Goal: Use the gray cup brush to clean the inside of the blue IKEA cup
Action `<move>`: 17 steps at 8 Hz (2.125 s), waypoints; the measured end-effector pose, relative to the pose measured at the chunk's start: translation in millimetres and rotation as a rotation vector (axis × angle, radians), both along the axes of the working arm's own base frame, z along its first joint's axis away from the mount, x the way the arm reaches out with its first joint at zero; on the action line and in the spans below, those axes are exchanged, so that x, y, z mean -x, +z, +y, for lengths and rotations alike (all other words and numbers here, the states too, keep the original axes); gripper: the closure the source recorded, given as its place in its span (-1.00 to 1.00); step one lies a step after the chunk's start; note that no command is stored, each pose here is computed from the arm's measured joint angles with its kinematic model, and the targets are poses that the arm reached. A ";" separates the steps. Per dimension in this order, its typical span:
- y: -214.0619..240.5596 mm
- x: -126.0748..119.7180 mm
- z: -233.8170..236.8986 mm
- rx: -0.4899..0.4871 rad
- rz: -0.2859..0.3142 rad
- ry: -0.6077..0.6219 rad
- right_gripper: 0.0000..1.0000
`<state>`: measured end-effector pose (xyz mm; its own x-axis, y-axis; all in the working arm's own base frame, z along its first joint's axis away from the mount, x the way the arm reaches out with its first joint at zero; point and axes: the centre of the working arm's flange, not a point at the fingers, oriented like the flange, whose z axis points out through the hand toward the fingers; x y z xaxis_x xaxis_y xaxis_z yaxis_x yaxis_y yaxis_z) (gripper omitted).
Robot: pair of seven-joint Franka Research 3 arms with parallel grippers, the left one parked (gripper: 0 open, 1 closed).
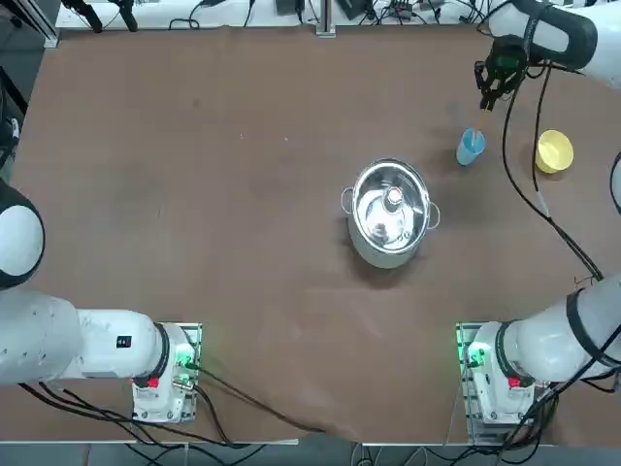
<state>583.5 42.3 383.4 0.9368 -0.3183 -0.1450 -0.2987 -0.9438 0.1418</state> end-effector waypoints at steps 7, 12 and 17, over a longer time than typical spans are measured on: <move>-47.0 6.4 -20.2 0.008 0.027 -0.025 0.95; -52.7 -6.1 -26.1 0.012 -0.022 -0.041 0.95; -58.1 -4.5 14.3 0.032 -0.008 -0.082 0.95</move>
